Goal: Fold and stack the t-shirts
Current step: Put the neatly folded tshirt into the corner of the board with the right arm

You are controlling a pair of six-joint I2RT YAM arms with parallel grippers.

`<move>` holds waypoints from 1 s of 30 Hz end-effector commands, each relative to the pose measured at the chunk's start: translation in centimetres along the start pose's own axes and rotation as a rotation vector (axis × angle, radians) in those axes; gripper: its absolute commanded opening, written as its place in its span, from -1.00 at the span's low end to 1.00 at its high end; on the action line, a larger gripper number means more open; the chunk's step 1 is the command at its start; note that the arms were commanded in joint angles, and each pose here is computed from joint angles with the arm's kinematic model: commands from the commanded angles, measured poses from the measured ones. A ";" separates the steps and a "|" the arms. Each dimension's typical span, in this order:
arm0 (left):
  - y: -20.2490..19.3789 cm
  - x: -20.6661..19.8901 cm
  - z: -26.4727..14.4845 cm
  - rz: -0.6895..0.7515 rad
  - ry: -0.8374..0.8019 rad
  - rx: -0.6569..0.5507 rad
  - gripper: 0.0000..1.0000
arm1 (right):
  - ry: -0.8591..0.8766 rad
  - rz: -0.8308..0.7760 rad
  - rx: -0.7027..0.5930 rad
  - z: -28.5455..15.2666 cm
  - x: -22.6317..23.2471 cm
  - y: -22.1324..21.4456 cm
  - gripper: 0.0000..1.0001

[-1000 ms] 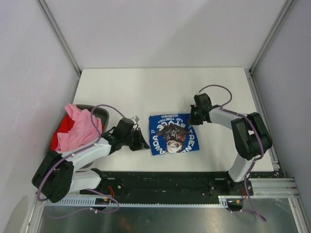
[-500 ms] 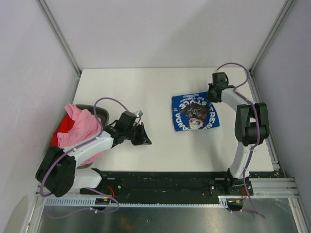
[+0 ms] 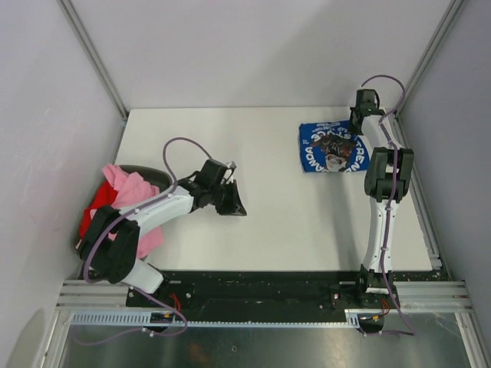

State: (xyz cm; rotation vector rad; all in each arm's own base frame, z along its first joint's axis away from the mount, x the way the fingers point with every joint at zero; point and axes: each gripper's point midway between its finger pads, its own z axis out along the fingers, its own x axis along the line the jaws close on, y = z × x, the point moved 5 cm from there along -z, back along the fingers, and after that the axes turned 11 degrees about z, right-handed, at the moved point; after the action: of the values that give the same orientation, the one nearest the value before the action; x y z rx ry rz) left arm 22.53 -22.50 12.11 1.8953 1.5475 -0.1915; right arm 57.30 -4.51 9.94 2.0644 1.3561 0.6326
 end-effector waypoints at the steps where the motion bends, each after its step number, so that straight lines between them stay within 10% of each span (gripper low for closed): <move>1: 1.8 -0.6 0.4 0.026 -0.025 0.004 -0.83 | -0.058 0.002 -0.050 1.1 -2.8 2.9 -1.00; 30: 4.4 0.3 2.9 0.007 -0.005 0.050 -0.85 | -0.094 -0.166 -0.430 4.1 -5.0 10.5 -1.00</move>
State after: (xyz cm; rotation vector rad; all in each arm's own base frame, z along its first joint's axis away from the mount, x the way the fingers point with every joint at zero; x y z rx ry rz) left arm 26.60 -24.02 10.70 1.9373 1.5911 -0.2299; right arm 63.18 -13.39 12.14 1.7657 1.1946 0.6527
